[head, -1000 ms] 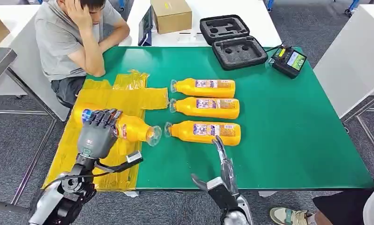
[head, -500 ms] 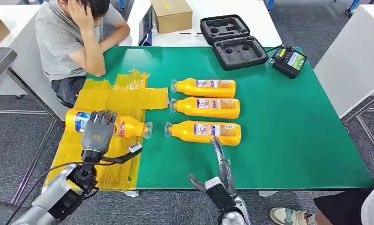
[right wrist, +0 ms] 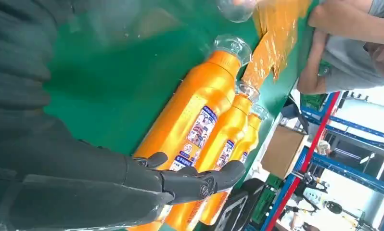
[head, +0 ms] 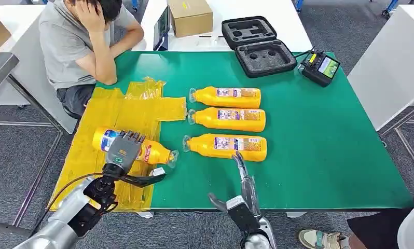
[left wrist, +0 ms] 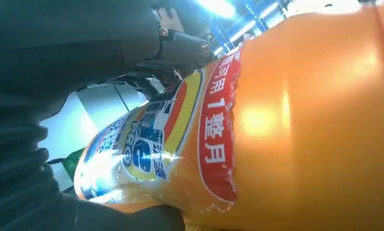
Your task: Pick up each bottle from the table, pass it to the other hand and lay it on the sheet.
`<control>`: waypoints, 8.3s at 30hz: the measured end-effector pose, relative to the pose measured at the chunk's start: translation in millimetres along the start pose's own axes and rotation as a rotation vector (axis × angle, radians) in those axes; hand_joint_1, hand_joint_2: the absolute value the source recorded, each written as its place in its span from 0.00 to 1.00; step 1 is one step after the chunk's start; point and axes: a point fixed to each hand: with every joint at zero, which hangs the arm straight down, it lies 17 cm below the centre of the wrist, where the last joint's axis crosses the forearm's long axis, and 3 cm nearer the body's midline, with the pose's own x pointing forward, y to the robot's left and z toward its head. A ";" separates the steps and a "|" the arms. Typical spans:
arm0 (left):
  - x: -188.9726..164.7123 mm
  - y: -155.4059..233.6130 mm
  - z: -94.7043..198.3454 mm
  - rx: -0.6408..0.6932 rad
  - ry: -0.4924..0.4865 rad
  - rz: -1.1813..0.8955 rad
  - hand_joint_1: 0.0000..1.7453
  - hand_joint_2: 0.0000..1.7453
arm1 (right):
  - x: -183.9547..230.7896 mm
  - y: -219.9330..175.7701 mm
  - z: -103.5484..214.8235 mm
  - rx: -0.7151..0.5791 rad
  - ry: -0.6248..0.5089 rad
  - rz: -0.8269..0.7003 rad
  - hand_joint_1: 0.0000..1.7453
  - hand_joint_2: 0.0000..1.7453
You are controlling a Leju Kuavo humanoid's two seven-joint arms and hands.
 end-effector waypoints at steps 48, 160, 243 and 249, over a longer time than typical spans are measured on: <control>-10.0 -11.6 -12.4 -0.057 0.150 0.088 0.00 1.00 | -2.6 3.8 2.7 0.013 0.016 -0.027 0.00 0.00; 114.8 215.1 71.5 0.630 -0.430 1.513 0.00 1.00 | -77.7 -40.3 -79.2 0.315 -0.197 0.963 0.00 1.00; 123.6 214.8 66.3 0.633 -0.451 1.517 0.00 1.00 | -109.9 -14.7 -109.5 0.489 0.095 0.511 1.00 1.00; 122.8 220.0 69.4 0.648 -0.459 1.503 0.00 1.00 | -108.1 -12.6 -111.1 0.497 0.109 0.458 1.00 1.00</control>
